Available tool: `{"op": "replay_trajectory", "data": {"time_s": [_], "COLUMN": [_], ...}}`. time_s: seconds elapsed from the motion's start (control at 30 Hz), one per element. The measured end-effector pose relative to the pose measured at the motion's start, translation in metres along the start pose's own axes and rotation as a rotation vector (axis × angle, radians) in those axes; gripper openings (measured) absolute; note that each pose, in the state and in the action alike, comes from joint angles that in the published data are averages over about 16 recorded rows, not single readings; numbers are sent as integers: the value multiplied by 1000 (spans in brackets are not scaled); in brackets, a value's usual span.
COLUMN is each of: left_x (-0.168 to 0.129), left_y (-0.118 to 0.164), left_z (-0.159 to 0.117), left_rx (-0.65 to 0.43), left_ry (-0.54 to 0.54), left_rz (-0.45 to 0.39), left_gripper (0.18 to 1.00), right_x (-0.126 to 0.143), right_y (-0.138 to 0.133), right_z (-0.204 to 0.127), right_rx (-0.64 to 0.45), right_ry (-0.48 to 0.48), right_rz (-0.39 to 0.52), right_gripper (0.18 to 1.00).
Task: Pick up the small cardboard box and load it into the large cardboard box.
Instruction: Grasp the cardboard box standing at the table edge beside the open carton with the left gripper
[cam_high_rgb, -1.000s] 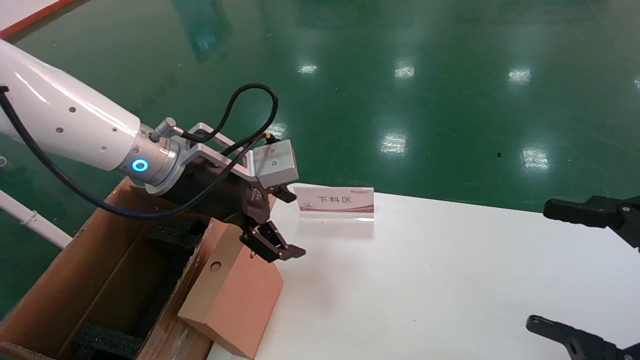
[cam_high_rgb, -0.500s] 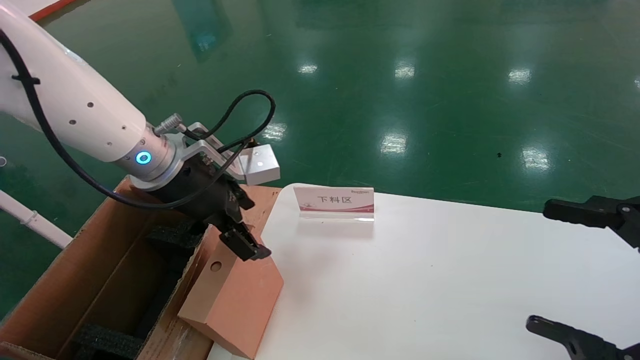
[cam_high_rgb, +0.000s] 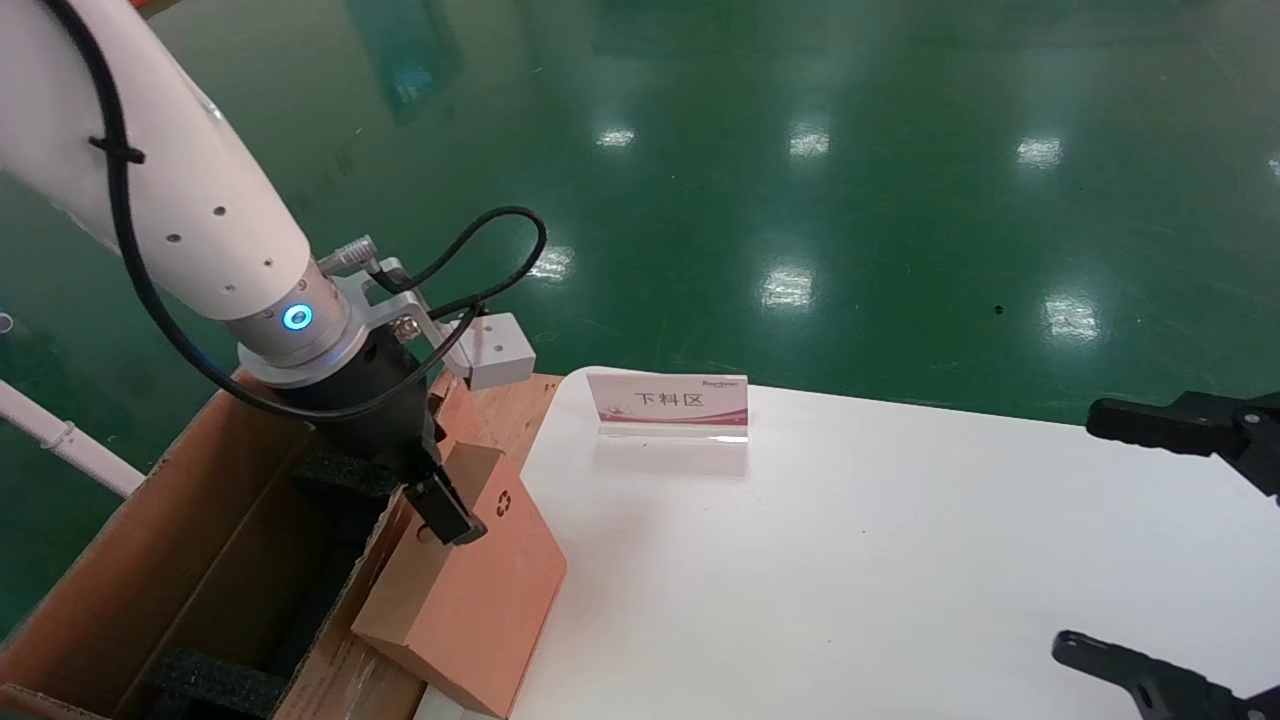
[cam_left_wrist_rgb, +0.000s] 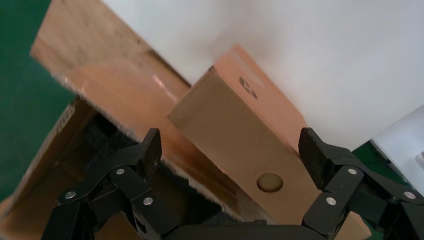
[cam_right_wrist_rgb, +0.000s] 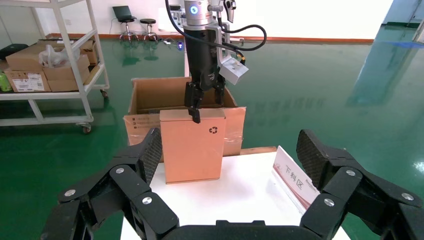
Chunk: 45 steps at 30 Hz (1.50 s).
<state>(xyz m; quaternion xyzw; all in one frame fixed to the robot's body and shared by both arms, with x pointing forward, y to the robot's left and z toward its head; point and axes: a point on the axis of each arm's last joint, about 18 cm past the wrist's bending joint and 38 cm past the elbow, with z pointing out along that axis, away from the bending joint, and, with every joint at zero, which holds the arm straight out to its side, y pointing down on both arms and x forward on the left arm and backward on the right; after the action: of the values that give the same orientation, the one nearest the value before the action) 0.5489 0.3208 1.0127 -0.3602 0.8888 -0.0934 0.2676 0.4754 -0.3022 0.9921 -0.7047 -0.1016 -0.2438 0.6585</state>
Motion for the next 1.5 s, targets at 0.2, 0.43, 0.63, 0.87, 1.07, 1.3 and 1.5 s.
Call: {"op": "replay_trajectory", "data": {"time_s": [0.2,0.43,0.63,0.87,1.07,1.3,1.5], "left_x": [5,10,11,8,6,5,4], "left_y": [0,1,0,-2,-2,-1,-1], "left_z": [0,4,9,15,19,21,21], "left_rx": [-64,-115,-127,-110,-88,-75,-74], "left_ry": [-10,-13,-22,-35,-37,-29,-22], "left_rz": [-28,-51,-63,-76,-87,-97,-101], "left_gripper": [1001,1001,1001,1001,1001,1001,1001], "right_x": [0,0,0,0,0,0,0], "right_y": [0,0,0,0,0,0,0], "right_z": [0,0,0,0,0,0,0], "right_rx": [0,0,0,0,0,0,0], "right_ry": [0,0,0,0,0,0,0], "right_rz": [0,0,0,0,0,0,0], "right_gripper": [1001,1001,1001,1001,1001,1001,1001]}}
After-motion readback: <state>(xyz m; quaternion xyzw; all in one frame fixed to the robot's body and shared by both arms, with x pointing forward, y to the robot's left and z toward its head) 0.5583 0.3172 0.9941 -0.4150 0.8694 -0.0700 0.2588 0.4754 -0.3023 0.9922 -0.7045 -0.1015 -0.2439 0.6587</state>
